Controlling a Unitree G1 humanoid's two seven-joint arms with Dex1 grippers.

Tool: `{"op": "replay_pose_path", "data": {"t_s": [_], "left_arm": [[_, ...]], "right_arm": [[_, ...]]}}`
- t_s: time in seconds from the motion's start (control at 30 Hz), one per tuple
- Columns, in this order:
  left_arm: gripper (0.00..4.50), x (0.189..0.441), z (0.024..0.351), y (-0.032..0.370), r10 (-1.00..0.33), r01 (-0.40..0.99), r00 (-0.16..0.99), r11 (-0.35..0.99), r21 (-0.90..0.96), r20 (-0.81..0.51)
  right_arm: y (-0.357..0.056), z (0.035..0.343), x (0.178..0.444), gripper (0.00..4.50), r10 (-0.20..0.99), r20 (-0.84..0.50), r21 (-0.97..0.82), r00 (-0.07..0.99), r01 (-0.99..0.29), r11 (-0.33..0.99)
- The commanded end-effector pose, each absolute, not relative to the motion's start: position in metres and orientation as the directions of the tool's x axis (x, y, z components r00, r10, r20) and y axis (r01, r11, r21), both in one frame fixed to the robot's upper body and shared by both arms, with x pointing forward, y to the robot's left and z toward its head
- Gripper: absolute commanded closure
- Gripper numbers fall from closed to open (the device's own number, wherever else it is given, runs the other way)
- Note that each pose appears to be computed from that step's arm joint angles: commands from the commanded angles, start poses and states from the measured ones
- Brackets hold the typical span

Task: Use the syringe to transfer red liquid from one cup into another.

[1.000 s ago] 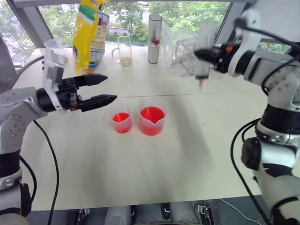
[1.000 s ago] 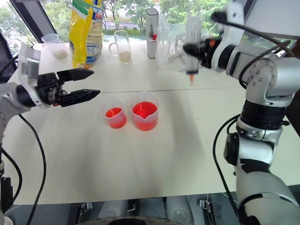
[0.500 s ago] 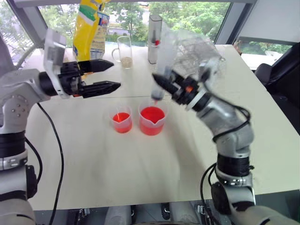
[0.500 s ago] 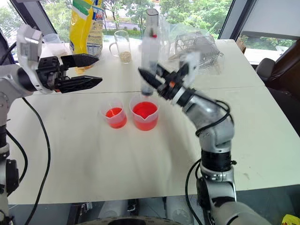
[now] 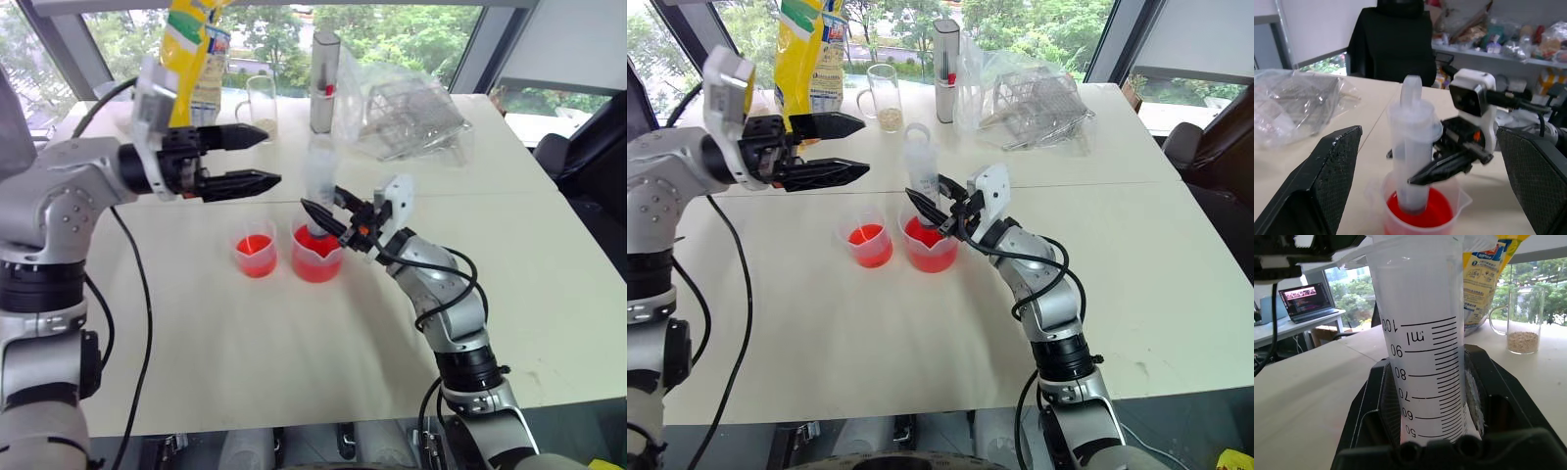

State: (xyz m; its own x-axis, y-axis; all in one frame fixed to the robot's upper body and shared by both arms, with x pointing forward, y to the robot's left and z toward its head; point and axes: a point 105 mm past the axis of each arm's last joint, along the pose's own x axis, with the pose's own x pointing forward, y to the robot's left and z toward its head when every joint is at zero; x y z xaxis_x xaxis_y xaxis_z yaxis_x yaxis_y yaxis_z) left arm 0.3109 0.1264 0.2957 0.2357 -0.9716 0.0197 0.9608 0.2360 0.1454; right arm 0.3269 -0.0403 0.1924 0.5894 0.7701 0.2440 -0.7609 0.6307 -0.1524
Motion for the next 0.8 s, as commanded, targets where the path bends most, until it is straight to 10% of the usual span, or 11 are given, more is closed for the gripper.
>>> {"op": "replay_pose_path", "data": {"t_s": [0.03, 0.73, 0.8], "left_arm": [[0.0, 0.314, 0.305, 0.12, -0.973, 0.952, 0.23, 0.232, 0.198, 0.031], [0.0, 0.322, 0.295, 0.094, -0.986, 0.969, 0.165, 0.169, 0.18, 0.034], [0.9, 0.322, 0.293, 0.093, -0.987, 0.97, 0.161, 0.163, 0.18, 0.025]], "right_arm": [[-0.038, 0.199, 0.322, 3.07, 0.774, 0.273, -0.181, 0.571, -0.759, 0.625], [-0.032, 0.191, 0.316, 3.07, 0.805, 0.234, -0.201, 0.545, -0.783, 0.589], [-0.032, 0.191, 0.316, 3.07, 0.806, 0.235, -0.202, 0.544, -0.784, 0.588]]}}
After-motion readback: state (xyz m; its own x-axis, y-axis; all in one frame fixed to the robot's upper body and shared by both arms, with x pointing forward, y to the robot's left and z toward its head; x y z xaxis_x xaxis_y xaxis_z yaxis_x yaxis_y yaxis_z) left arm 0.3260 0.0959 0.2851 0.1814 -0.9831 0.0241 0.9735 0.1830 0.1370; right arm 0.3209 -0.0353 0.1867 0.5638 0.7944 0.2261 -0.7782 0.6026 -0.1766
